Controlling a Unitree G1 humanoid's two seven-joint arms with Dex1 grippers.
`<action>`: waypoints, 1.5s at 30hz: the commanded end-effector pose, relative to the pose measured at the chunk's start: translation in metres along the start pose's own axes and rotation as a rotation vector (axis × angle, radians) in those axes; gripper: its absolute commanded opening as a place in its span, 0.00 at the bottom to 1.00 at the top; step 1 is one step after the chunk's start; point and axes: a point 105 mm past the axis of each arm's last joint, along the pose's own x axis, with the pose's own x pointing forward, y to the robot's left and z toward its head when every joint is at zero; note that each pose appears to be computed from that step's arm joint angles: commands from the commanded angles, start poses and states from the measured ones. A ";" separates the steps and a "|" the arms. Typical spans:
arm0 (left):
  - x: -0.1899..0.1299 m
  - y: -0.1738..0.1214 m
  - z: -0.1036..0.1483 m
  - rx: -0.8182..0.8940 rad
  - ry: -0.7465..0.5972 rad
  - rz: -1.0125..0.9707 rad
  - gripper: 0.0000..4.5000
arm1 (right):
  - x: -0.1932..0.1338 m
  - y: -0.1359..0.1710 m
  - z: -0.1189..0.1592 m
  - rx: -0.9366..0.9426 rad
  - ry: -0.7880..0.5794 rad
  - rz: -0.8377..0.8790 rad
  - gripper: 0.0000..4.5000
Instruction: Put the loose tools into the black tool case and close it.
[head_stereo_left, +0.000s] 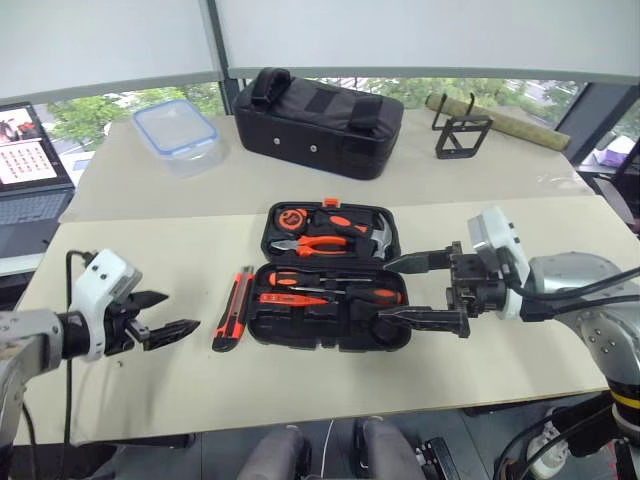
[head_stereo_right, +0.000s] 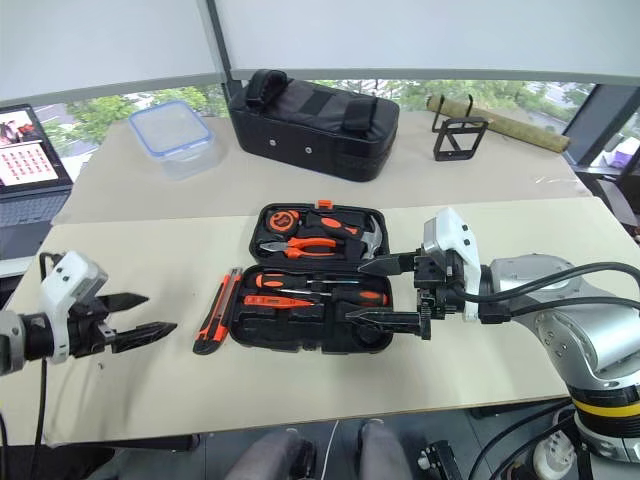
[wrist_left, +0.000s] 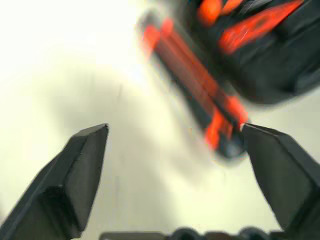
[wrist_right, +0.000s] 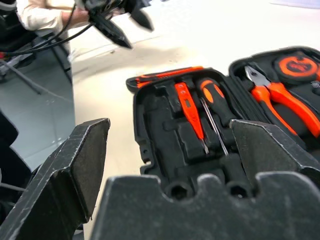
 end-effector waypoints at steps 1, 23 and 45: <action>0.015 -0.015 0.012 -0.023 0.007 0.012 0.99 | 0.003 0.002 0.008 -0.055 -0.018 0.024 1.00; 0.111 -0.019 0.005 0.040 0.195 -0.007 0.90 | -0.005 0.006 -0.002 -0.030 -0.026 -0.109 1.00; 0.054 -0.040 0.104 0.656 -0.020 -0.536 0.34 | -0.025 0.019 -0.016 0.045 0.063 -0.131 1.00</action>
